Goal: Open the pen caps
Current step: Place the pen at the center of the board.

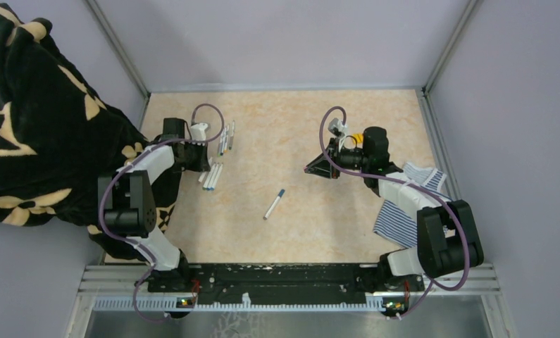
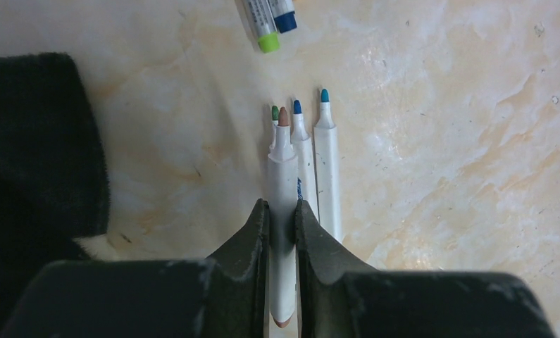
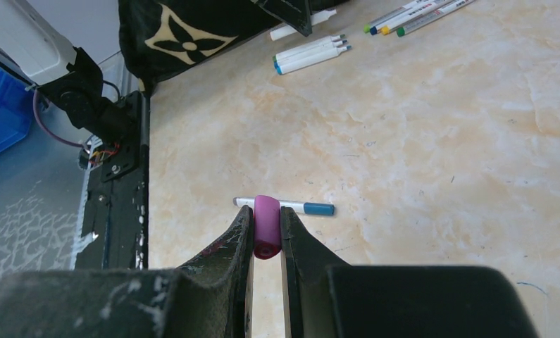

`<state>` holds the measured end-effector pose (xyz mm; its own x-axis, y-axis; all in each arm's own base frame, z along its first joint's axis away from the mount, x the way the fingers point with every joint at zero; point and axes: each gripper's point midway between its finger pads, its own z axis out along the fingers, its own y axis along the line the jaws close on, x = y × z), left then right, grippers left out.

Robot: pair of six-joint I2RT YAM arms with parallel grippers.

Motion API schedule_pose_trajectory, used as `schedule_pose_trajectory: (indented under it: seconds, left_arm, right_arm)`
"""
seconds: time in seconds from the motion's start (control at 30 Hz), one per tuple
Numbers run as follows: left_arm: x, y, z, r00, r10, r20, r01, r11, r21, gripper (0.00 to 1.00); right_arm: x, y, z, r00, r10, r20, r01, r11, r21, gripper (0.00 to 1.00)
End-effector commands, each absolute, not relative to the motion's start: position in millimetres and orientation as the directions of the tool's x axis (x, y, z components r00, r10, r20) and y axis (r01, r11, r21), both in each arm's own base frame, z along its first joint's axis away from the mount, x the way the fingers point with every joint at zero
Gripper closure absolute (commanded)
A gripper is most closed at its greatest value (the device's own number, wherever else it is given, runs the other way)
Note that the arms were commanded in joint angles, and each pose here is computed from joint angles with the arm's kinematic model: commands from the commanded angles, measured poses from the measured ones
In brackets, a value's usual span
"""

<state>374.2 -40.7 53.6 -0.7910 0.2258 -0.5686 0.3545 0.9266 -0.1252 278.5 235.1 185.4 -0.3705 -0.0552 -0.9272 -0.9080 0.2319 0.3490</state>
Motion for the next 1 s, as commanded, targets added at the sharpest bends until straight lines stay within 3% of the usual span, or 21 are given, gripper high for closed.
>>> schedule_pose_trajectory:
  seconds: [0.0, 0.97]
  left_arm:
    - [371, -48, 50, -0.812, 0.191, -0.552, 0.36, 0.908, -0.216, 0.99]
    - [372, -38, 35, -0.834, 0.165, -0.526, 0.308, 0.931, -0.196, 0.85]
  right_arm:
    - [278, 235, 204, -0.273, -0.041, -0.961, -0.941, 0.219, 0.258, 1.0]
    - [277, 235, 205, -0.272, -0.04, -0.962, -0.942, 0.217, 0.257, 1.0]
